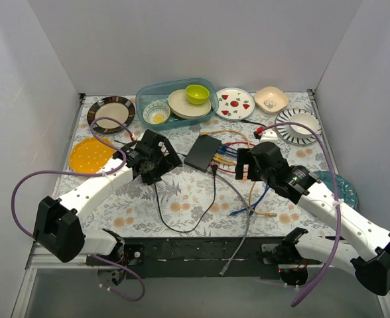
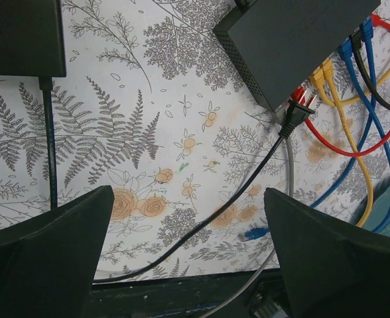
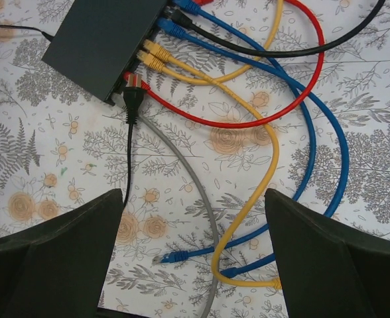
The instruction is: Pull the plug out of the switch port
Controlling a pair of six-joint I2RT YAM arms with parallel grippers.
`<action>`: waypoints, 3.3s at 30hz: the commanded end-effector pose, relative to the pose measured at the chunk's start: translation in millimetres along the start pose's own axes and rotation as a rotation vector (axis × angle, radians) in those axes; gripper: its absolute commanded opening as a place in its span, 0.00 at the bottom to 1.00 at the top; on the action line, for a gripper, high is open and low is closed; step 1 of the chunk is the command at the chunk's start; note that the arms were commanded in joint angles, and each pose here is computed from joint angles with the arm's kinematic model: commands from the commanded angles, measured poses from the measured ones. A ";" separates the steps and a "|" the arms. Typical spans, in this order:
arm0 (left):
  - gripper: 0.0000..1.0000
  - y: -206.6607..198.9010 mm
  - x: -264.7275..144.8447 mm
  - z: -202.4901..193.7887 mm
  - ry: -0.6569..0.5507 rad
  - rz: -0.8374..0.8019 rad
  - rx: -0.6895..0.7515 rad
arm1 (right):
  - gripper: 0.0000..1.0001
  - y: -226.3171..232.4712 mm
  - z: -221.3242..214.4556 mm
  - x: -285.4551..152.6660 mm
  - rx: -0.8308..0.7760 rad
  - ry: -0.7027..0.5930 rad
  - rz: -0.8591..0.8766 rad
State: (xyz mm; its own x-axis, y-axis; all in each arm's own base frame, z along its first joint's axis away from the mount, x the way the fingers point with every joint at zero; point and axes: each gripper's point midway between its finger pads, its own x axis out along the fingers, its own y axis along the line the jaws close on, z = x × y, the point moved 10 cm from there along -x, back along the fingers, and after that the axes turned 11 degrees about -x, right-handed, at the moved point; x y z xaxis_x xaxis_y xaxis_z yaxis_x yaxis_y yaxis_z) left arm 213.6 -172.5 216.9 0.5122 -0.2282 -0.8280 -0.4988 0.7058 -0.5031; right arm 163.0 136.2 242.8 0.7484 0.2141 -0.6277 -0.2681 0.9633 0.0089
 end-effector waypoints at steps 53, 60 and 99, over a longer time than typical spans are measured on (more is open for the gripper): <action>0.71 -44.9 161.3 83.5 0.010 0.012 -0.050 | 0.44 35.7 29.3 165.8 0.260 0.235 0.093; 0.38 -41.6 167.1 59.6 0.150 -0.010 -0.014 | 0.41 40.6 28.2 186.5 0.241 0.290 0.095; 0.00 -2.1 105.0 -23.5 0.226 -0.018 -0.179 | 0.64 55.7 -48.7 74.2 0.111 0.381 0.343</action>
State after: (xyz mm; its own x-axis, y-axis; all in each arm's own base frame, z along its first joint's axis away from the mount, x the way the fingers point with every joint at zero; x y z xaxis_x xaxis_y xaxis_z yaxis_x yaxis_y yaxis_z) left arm 247.0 -204.9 115.6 0.3358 -0.3435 -0.8771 -0.6374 0.6028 -0.4801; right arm 183.9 189.5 164.1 0.3848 0.4302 -0.8166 -0.3438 0.8879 0.3057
